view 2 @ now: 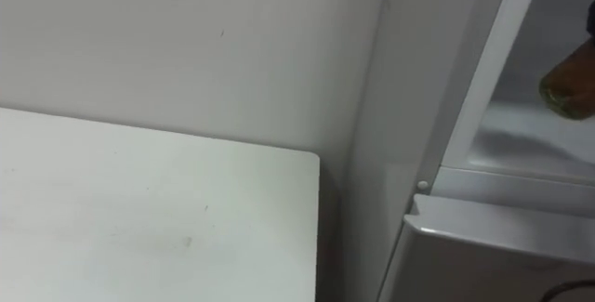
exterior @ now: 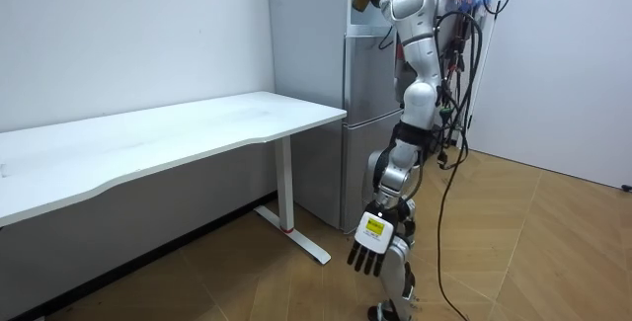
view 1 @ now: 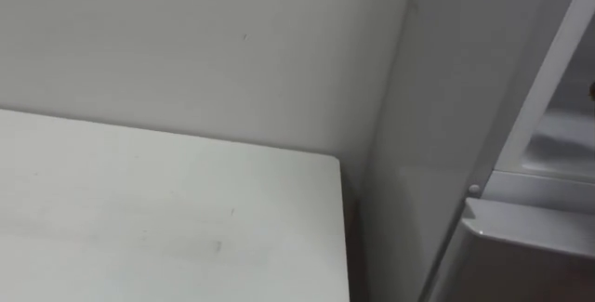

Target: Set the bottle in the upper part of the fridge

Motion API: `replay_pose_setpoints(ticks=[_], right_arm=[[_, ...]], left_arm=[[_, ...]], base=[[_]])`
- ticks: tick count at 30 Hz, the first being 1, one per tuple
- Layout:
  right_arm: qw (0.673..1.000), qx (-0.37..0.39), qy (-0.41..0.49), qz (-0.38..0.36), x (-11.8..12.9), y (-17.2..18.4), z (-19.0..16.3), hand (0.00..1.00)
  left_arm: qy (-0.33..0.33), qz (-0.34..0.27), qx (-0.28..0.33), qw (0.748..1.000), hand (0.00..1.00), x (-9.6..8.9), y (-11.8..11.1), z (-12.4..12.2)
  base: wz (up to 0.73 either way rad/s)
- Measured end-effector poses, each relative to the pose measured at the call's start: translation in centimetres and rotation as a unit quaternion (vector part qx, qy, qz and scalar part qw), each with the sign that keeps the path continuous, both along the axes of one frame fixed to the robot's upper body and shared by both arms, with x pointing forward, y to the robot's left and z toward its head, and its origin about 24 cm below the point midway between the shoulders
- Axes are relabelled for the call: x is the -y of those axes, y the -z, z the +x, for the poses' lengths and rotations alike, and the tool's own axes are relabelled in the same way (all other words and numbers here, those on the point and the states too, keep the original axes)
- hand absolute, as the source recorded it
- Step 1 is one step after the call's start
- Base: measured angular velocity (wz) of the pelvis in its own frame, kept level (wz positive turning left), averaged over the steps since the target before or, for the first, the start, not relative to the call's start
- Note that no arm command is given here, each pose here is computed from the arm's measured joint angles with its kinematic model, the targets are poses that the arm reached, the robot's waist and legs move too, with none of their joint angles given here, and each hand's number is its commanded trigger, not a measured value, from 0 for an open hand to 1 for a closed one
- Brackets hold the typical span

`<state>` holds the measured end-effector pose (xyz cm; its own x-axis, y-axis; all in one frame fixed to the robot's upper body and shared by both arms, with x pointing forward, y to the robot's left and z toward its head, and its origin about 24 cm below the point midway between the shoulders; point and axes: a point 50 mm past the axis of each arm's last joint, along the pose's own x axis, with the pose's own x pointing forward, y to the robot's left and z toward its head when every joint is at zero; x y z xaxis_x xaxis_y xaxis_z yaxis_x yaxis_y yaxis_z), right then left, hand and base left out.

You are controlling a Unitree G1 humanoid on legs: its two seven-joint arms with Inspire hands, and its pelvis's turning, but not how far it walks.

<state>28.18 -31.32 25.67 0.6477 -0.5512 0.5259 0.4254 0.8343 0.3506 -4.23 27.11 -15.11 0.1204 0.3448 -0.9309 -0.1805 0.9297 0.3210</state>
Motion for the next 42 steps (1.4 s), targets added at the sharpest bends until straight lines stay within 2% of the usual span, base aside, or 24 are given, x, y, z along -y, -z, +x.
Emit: replay_pose_setpoints(ticks=[4, 6, 11, 13, 20, 26, 27, 28, 29, 30, 42], right_arm=[[1.0, -0.011, 0.003, 0.004, 0.6, 0.2, 0.5, 1.0], [0.999, -0.047, 0.009, 0.015, 1.5, 1.4, 1.4, 1.0], [0.99, -0.137, 0.003, 0.017, 1.7, 4.7, 3.0, 1.0], [0.991, -0.132, 0.01, 0.01, 2.0, 4.3, 3.0, 1.0], [0.98, -0.194, 0.027, -0.028, 2.8, 6.1, 4.0, 1.0], [0.979, -0.2, 0.033, -0.029, 3.6, 6.3, 4.0, 1.0], [0.979, -0.197, 0.035, -0.026, 3.7, 6.4, 3.9, 0.7], [0.979, -0.197, 0.036, -0.024, 3.8, 6.5, 3.9, 0.56], [0.979, -0.198, 0.04, -0.021, 4.0, 6.7, 3.9, 0.17], [0.979, -0.196, 0.041, -0.019, 4.1, 6.8, 3.9, 0.0], [0.975, -0.217, 0.031, -0.034, 4.4, 8.1, 4.0, 0.0]], left_arm=[[0.004, 0.002, 0.004, 1.0, 0.0, -0.1, -0.1, 0.4], [0.008, 0.006, 0.011, 1.0, 0.0, -0.2, -0.2, 0.8], [0.0, 0.005, 0.002, 1.0, 0.0, -0.3, -0.1, 0.8], [-0.001, 0.006, 0.0, 1.0, 0.0, -0.3, -0.2, 0.8], [0.002, 0.014, -0.005, 1.0, 0.0, -1.0, -0.4, 0.8], [0.003, 0.021, -0.013, 1.0, 0.0, -1.5, -0.7, 0.2], [0.003, 0.021, -0.015, 1.0, 0.0, -1.6, -0.7, 0.0], [0.002, 0.022, -0.016, 1.0, 0.0, -1.6, -0.7, -0.1], [0.001, 0.022, -0.018, 1.0, 0.0, -1.6, -0.8, -0.3], [0.001, 0.022, -0.018, 1.0, 0.0, -1.6, -0.8, -0.3], [-0.016, 0.019, -0.013, 1.0, 0.0, -1.5, -0.8, -0.4]], base=[[0.06], [0.0], [0.02], [0.02], [0.12], [0.08], [0.04], [0.0], [0.0], [0.0], [0.01]])
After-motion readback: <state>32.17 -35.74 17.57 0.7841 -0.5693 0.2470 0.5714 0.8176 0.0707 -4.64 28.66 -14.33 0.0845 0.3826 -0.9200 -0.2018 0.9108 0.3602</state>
